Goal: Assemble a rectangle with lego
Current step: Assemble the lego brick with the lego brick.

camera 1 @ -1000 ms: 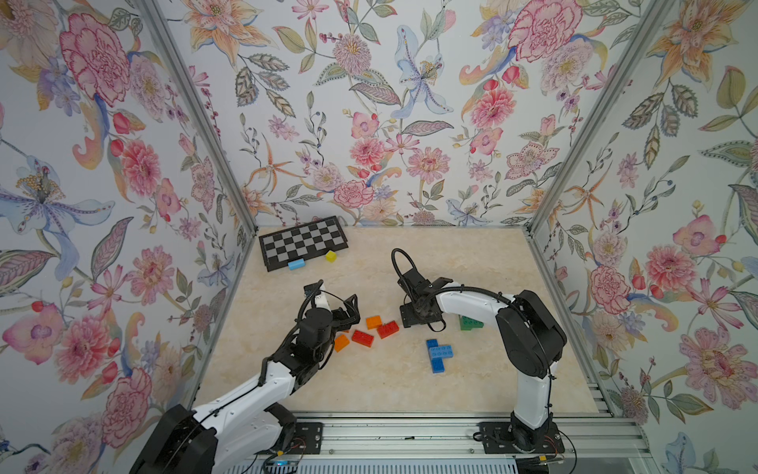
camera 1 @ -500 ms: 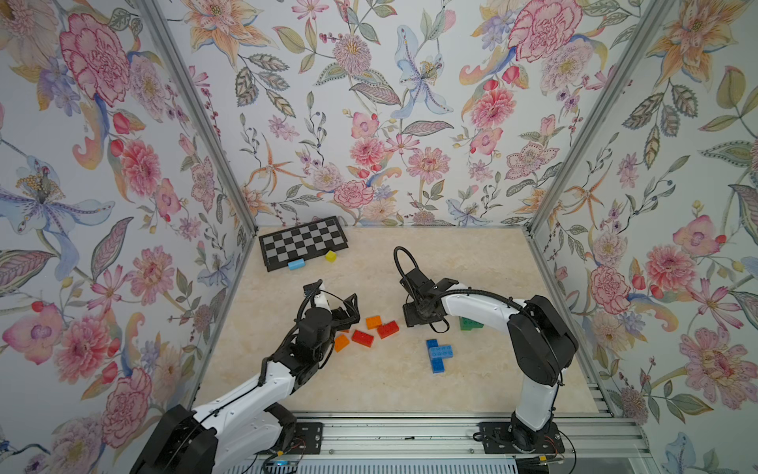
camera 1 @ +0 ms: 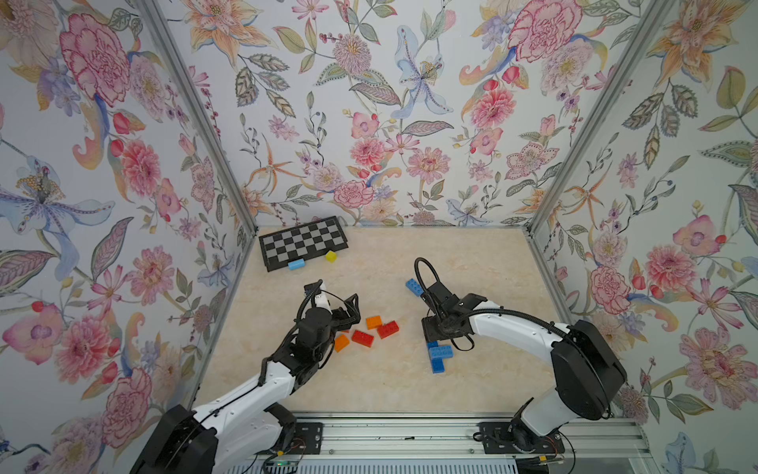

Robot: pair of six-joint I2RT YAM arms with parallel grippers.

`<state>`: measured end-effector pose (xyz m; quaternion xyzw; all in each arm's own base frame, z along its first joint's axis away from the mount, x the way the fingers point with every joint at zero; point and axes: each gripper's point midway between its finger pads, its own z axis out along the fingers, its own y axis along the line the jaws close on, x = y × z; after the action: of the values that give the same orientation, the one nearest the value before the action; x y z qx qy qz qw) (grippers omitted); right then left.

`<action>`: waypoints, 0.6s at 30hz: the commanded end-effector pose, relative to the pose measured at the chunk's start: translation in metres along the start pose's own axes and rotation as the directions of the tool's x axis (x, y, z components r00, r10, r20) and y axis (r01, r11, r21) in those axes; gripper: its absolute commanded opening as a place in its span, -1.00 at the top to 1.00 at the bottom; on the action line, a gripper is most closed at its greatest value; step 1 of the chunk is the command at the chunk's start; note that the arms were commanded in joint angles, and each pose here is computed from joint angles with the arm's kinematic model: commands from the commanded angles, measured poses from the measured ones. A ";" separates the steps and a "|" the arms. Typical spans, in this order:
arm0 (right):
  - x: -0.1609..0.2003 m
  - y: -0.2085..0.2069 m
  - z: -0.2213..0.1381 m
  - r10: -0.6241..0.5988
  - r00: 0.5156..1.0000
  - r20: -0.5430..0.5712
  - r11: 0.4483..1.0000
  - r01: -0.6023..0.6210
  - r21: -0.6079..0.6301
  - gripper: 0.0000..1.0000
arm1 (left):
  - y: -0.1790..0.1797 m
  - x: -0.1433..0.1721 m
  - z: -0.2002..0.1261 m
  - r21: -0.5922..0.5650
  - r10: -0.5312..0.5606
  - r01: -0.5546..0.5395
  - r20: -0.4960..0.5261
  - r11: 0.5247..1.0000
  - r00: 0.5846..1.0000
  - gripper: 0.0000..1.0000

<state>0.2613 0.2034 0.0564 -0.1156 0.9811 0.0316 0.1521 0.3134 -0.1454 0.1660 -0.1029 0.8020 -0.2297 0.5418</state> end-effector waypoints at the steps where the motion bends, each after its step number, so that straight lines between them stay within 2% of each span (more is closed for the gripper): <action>1: 0.005 -0.005 -0.006 0.008 1.000 -0.003 1.000 -0.008 0.003 0.28 | 0.000 -0.001 0.002 0.007 0.008 -0.008 0.000 1.000 1.000 -0.98; 18: 0.023 -0.004 -0.006 0.017 0.998 -0.055 1.000 -0.017 0.007 0.25 | -0.001 -0.002 0.001 0.014 0.000 0.000 0.003 1.000 1.000 -0.98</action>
<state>0.2503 0.1996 0.0551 -0.1138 0.9836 0.0333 0.1360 0.3125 -0.1492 0.1650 -0.0965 0.8037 -0.2375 0.5370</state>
